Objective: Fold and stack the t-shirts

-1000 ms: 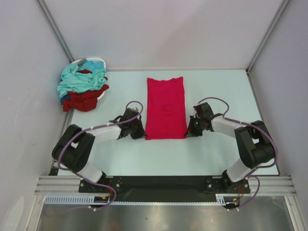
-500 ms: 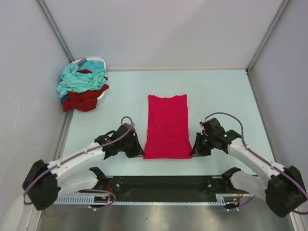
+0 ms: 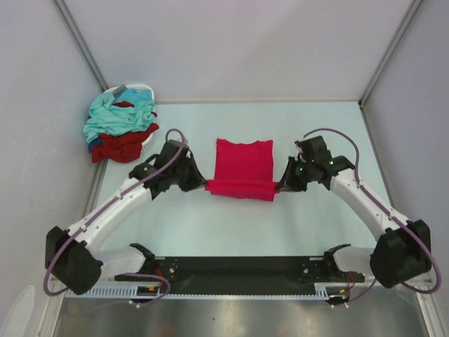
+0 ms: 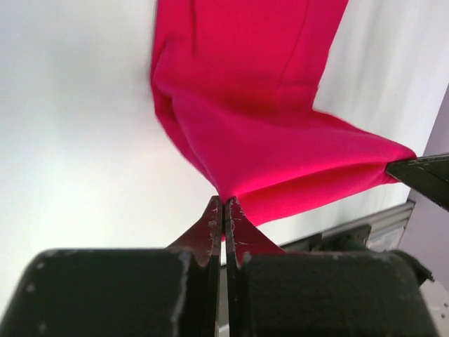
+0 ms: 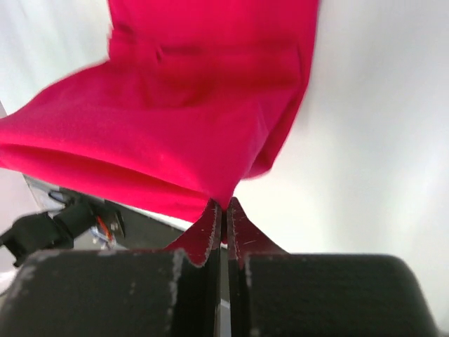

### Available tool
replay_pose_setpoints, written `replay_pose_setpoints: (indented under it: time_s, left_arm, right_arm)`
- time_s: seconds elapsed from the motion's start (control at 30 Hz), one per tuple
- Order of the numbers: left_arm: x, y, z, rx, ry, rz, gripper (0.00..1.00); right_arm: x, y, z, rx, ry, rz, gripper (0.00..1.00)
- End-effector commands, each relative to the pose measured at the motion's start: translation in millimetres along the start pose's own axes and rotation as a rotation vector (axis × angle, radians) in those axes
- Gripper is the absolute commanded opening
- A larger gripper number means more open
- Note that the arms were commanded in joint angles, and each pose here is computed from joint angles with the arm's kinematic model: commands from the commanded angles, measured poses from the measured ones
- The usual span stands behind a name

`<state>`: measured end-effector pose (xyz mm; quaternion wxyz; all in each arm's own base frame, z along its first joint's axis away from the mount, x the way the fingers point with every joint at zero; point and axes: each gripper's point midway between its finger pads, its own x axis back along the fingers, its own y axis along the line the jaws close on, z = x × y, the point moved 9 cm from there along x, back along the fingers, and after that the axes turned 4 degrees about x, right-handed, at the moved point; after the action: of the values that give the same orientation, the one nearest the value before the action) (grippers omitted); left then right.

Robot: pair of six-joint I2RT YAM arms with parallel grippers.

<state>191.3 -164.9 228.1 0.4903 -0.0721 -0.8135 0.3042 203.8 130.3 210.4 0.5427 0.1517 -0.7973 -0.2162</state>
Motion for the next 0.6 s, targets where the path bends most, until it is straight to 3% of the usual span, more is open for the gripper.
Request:
replay_pose_setpoints:
  time_s: [0.0,0.23,0.57]
  left_arm:
    - [-5,-20,-48,-0.115,-0.139,-0.017,0.0]
    - [-46,-35,-85,-0.134,-0.154,-0.043,0.0]
    - [-86,-45,-127,-0.14,-0.204,-0.08,0.0]
  right_arm:
    - [-5,-2,-50,0.082,-0.11,0.049,0.0]
    - [-25,8,-109,0.117,-0.181,0.04,0.0]
    - [-65,-12,-151,0.078,-0.15,0.075,0.0]
